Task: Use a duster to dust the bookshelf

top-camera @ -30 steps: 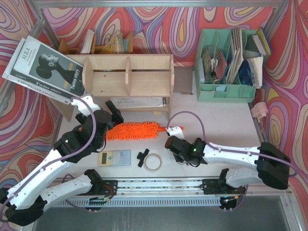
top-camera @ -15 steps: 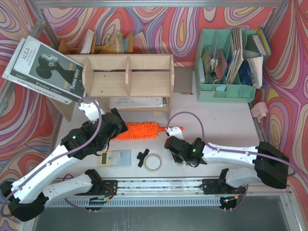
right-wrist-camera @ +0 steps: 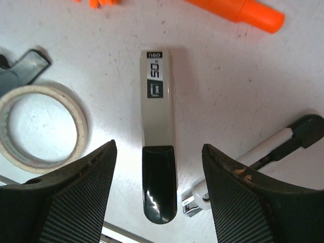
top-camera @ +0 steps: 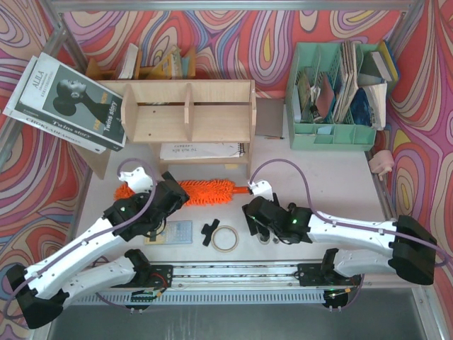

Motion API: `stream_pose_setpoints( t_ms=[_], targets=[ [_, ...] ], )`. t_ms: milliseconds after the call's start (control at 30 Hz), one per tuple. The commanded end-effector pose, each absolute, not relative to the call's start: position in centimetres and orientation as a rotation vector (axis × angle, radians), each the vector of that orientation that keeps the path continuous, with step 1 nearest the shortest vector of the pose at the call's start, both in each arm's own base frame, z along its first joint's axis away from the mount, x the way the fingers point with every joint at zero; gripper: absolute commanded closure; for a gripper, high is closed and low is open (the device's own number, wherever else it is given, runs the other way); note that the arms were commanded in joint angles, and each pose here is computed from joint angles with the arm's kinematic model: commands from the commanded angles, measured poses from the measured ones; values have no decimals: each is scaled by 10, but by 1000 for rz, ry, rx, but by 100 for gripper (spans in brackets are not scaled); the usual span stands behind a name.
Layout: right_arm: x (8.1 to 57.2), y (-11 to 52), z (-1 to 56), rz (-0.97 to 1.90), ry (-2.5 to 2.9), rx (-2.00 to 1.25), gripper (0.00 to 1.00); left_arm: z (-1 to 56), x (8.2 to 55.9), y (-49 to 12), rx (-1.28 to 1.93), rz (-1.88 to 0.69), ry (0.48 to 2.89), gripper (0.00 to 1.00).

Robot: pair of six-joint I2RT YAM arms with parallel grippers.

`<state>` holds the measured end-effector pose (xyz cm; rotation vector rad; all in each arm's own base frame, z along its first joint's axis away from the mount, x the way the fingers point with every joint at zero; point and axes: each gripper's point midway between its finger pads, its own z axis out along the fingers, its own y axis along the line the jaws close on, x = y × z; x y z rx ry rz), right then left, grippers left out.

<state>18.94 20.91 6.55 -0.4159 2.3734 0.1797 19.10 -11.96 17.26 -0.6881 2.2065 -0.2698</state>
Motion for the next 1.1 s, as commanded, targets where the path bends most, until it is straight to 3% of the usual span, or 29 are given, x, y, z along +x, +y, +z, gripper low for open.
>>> stream_pose_setpoints(
  t_ms=[0,300,533,1067],
  targets=[
    [202,209,95,164,2289,-374,35,159,196,-125,-817,-339,2148,2],
    [228,216,131,164,2161,-265,29,137,213,-130,-937,-368,2051,2],
    [240,226,144,202,2108,-169,21,114,218,-131,-1015,-308,2060,12],
    [242,243,140,280,2063,-233,18,55,262,-143,-1229,-369,1969,27]
  ],
)
